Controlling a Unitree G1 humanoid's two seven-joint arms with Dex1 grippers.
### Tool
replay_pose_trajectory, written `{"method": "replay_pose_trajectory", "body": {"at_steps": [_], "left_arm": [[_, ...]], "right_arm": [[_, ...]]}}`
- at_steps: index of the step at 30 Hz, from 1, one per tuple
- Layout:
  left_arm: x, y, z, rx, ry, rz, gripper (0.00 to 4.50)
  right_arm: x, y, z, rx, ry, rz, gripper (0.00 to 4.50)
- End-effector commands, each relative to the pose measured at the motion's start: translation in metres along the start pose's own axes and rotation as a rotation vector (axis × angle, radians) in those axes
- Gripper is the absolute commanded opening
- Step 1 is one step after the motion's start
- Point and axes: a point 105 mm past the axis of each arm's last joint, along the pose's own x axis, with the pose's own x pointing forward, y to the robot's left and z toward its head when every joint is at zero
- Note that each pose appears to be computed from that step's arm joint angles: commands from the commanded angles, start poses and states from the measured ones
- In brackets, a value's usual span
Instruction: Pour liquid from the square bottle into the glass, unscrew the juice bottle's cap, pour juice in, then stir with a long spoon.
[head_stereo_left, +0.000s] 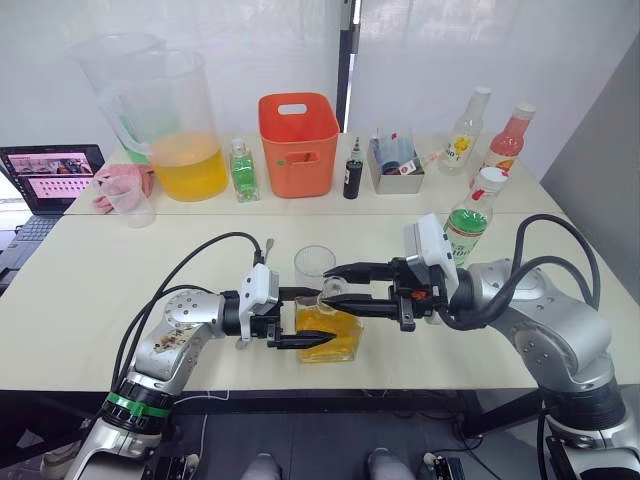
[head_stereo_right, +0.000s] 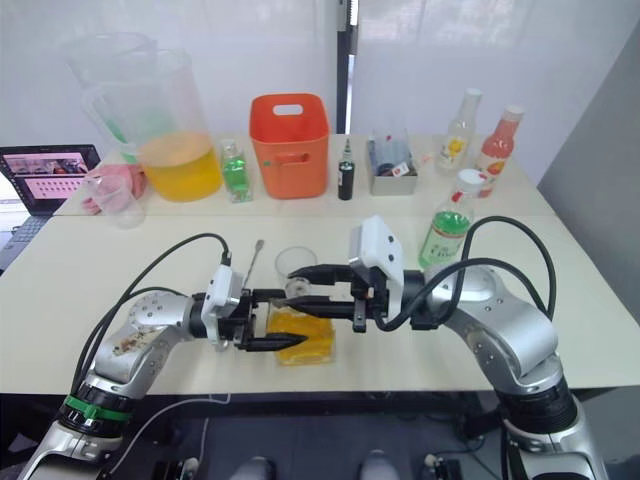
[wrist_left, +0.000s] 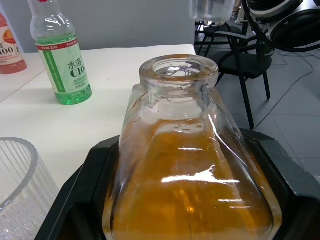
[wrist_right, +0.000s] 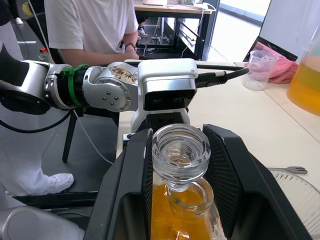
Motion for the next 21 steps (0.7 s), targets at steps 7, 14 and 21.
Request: {"method": "replay_pose_trajectory", "body": {"at_steps": [7,14,21], "left_arm": [[-0.002,0.001,-0.013,-0.012,0.047,0.015,2.79],[-0.001,0.005,-0.005,-0.010,0.010,0.027,2.79],[0.002,0.004,-0.006,-0.016,0.010,0.020,2.79]], "right_arm": [[-0.042,-0.024,0.034,-0.020,-0.106,-0.171,1.05],[-0.121,-0.042,0.000,0.054,0.008,-0.513,1.05],[-0.189,-0.044,-0.058,0.084,0.147,-0.865,1.05]]}}
